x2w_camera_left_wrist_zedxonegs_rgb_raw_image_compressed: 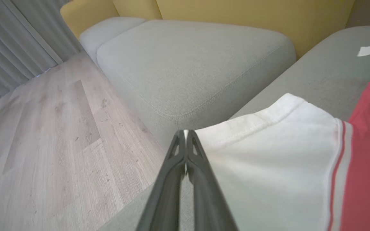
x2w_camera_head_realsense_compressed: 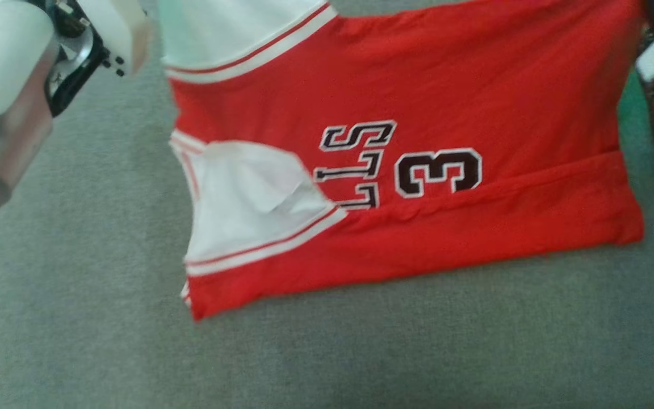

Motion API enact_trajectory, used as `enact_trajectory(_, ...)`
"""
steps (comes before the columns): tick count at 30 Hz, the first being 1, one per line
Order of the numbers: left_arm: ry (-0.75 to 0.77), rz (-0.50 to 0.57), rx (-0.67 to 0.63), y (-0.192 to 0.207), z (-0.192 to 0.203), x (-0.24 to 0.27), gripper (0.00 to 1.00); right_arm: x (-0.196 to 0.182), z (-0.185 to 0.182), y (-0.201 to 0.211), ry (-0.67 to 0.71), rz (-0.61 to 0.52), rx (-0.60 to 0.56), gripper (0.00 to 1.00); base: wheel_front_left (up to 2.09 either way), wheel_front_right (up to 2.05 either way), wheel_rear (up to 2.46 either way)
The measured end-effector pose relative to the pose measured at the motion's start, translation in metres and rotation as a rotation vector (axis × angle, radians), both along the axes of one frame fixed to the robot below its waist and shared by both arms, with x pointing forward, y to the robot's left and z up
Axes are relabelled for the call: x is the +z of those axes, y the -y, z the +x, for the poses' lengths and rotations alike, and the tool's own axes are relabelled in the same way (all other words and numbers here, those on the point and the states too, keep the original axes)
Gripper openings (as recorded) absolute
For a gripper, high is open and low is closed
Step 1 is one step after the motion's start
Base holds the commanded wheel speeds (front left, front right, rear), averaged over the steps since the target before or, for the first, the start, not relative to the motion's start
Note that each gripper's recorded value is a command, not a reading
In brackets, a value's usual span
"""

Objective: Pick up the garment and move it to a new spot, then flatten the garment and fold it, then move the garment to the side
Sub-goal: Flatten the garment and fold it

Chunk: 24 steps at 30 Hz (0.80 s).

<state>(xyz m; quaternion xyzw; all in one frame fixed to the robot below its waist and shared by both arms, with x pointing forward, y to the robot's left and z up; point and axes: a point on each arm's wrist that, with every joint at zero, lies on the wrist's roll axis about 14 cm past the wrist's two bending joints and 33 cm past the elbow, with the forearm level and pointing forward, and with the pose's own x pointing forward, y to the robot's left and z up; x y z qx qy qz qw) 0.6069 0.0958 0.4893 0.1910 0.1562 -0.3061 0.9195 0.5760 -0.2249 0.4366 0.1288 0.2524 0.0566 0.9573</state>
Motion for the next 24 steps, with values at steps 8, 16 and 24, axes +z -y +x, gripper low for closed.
enact_trajectory(8, 0.067, -0.093, -0.018, -0.007, -0.029, 0.025, 0.00, -0.001, -0.022, 0.002, 0.005, 0.039, 0.010, 0.00, 0.00, 0.00, 0.00)
enact_trajectory(16, 0.064, -0.131, -0.045, -0.021, -0.076, 0.025, 0.00, 0.005, -0.040, -0.005, 0.032, 0.084, 0.028, 0.00, 0.00, 0.00, 0.00)
enact_trajectory(24, 0.011, -0.182, -0.045, -0.027, -0.130, 0.008, 0.00, -0.005, -0.067, -0.004, 0.026, 0.108, 0.029, 0.00, 0.00, 0.00, 0.00)
